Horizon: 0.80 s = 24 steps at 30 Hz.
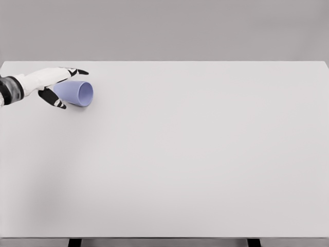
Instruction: Flip the cup with left arm and place it on the table
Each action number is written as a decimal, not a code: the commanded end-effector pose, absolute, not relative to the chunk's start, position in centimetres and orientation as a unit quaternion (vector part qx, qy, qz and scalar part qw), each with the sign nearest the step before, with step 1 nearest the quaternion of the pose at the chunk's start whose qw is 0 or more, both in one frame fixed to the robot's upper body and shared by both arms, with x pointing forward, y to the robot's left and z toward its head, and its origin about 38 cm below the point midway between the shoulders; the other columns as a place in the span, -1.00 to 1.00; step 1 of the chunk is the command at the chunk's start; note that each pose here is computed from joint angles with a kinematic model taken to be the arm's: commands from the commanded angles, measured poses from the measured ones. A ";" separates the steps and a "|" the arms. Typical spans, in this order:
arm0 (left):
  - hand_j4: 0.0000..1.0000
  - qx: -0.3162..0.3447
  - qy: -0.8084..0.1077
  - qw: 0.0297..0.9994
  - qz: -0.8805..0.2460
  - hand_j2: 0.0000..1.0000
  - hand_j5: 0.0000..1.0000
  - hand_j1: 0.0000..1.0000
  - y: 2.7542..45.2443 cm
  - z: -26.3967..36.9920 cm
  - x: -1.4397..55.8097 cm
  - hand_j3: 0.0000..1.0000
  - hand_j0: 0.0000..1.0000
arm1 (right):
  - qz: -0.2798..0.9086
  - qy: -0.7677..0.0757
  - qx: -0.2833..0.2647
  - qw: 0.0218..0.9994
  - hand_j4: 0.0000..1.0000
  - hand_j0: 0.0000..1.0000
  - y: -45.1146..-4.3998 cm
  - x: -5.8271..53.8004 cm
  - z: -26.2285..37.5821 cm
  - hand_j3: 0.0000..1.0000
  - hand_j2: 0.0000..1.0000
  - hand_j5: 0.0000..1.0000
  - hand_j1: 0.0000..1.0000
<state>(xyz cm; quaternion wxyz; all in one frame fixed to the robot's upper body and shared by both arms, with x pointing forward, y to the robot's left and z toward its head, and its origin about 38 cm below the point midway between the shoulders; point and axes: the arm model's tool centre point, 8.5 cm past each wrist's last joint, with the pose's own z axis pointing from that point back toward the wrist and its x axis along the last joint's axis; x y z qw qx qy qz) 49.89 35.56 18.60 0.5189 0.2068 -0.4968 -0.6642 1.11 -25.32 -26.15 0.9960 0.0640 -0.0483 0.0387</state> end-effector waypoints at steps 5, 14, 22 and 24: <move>1.00 0.217 -0.475 0.527 -0.670 1.00 1.00 1.00 34.8 16.4 50.9 1.00 1.00 | 0.039 -0.048 0.064 0.996 1.00 1.00 -25.3 1.1 -26.2 1.00 1.00 1.00 1.00; 1.00 0.240 -0.479 0.526 -0.661 1.00 1.00 1.00 35.0 16.2 51.5 1.00 1.00 | 0.039 -0.048 0.064 0.996 1.00 1.00 -25.3 1.1 -26.2 1.00 1.00 1.00 1.00; 1.00 0.238 -0.478 0.526 -0.662 1.00 1.00 1.00 34.8 16.0 51.6 1.00 1.00 | 0.039 -0.048 0.064 0.996 1.00 1.00 -25.3 1.1 -26.2 1.00 1.00 1.00 1.00; 1.00 0.239 -0.476 0.529 -0.661 1.00 1.00 1.00 35.0 15.9 51.6 1.00 1.00 | 0.039 -0.048 0.064 0.996 1.00 1.00 -25.3 1.1 -26.2 1.00 1.00 1.00 1.00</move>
